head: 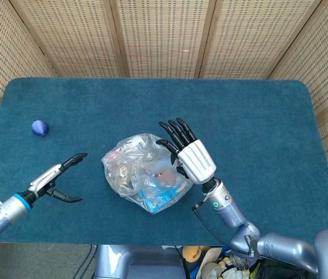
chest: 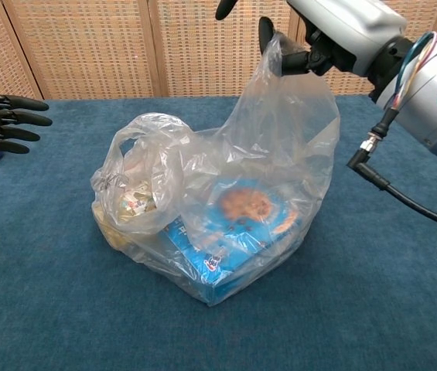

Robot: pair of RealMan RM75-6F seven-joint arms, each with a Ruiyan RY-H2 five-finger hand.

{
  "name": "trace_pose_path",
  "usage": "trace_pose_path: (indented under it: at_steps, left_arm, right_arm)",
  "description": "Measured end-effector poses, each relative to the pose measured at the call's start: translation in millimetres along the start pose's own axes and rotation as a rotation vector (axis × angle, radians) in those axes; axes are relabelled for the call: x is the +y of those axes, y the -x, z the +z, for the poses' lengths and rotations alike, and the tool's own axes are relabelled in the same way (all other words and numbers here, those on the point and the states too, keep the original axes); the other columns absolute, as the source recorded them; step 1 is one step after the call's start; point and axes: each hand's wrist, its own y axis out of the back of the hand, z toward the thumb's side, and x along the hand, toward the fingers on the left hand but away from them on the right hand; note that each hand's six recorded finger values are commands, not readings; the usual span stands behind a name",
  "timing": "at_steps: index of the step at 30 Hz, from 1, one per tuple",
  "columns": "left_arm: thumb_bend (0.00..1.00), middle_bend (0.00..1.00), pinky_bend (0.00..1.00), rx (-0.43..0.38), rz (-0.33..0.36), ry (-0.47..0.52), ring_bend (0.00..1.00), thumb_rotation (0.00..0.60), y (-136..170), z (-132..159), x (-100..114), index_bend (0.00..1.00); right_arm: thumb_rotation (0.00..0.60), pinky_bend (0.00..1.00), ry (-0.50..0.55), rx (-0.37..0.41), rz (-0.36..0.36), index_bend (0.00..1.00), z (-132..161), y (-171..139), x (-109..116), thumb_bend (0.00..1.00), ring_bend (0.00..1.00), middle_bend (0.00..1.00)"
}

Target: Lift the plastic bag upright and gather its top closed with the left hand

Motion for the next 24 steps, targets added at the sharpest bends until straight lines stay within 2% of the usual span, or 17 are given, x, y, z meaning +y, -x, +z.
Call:
trace_pose_path:
  at_steps: [4, 9, 16, 24]
  left_arm:
    - [0.10, 0.00, 0.02, 0.005, -0.036, 0.142, 0.00, 0.600, -22, -7, -5, 0.00]
    - [0.10, 0.00, 0.06, 0.005, -0.081, 0.245, 0.00, 0.600, -46, -12, -15, 0.00]
    - [0.10, 0.00, 0.08, 0.005, -0.149, 0.428, 0.02, 0.600, -66, -4, -36, 0.00]
    - [0.09, 0.00, 0.10, 0.010, -0.242, 0.493, 0.03, 0.600, -71, 3, -55, 0.00]
  right_arm:
    - [0.600, 0.00, -0.005, -0.009, 0.002, 0.29, -3, -1, 1, 0.91, 0.00, 0.08]
    - [0.600, 0.00, -0.012, -0.015, 0.002, 0.29, -6, 0, 2, 0.91, 0.00, 0.08]
    - [0.600, 0.00, -0.014, -0.023, 0.007, 0.29, -10, -1, 2, 0.92, 0.00, 0.08]
    - [0.600, 0.00, -0.012, -0.028, 0.003, 0.29, -13, -1, 4, 0.92, 0.00, 0.08]
